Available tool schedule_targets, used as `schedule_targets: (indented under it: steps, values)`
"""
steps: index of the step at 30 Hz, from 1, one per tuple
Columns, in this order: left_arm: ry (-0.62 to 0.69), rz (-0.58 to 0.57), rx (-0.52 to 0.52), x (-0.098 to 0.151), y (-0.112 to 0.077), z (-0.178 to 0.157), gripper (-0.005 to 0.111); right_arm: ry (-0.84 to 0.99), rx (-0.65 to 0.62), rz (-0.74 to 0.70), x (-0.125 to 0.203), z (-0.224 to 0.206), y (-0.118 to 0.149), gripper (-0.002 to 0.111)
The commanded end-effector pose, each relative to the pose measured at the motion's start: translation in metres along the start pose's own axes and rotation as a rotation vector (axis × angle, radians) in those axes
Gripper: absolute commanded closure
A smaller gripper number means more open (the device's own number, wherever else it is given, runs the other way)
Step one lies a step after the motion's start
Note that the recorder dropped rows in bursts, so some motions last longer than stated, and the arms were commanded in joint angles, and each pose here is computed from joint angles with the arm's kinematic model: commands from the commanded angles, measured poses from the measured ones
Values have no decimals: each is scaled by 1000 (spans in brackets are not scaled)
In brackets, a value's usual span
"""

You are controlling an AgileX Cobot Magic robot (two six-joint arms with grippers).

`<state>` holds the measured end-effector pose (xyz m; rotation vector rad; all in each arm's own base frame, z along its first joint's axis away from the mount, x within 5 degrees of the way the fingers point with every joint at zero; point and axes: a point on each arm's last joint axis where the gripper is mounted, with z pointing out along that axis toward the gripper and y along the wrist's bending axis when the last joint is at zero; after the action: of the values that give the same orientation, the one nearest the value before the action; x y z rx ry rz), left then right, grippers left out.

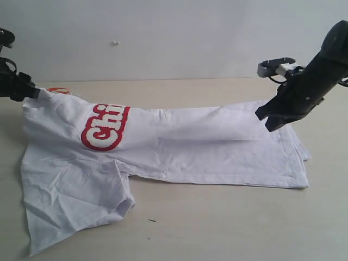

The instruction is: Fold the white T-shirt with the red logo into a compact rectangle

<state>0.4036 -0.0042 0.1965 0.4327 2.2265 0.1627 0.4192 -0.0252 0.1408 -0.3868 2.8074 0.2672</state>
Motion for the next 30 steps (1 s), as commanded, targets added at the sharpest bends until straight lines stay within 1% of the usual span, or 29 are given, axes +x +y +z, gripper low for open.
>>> schedule_targets:
  steps: [1,2,3,5,8,10,12,13,16,19,21,23,25,28,29,30]
  values:
    - [85,-50,114,-5,-5,-6,44,32,73,27,5,28,-15,108]
    - [109,-21,144,-3,-9,-7,44,27,97,39,5,32,-18,108]
    - [171,54,219,4,-17,-5,44,-2,128,70,3,36,-21,108]
    - [239,103,315,15,-26,0,44,-22,134,82,2,37,-22,108]
    - [329,140,432,32,-38,9,44,-21,134,77,2,37,-22,108]
    - [361,135,460,39,-42,14,46,-14,131,72,2,37,-22,108]
    - [378,109,482,43,-45,18,55,-14,131,70,2,37,-22,108]
    - [377,77,495,43,-47,18,67,-14,131,70,2,37,-22,108]
    - [410,19,552,49,-53,22,90,-17,131,73,2,37,-22,108]
    - [509,39,657,65,-66,27,106,-11,128,73,3,37,-22,108]
    - [564,50,696,73,-71,28,107,-8,126,73,3,37,-21,108]
    - [601,33,723,77,-74,29,107,-5,125,72,3,36,-21,108]
    - [641,23,703,80,-74,29,107,4,120,72,4,36,-21,108]
    - [774,27,656,95,-71,25,107,13,118,69,5,36,-21,108]
    - [847,60,665,104,-70,21,107,14,118,69,5,36,-20,108]
    - [887,83,680,109,-71,19,107,14,118,69,5,36,-20,108]
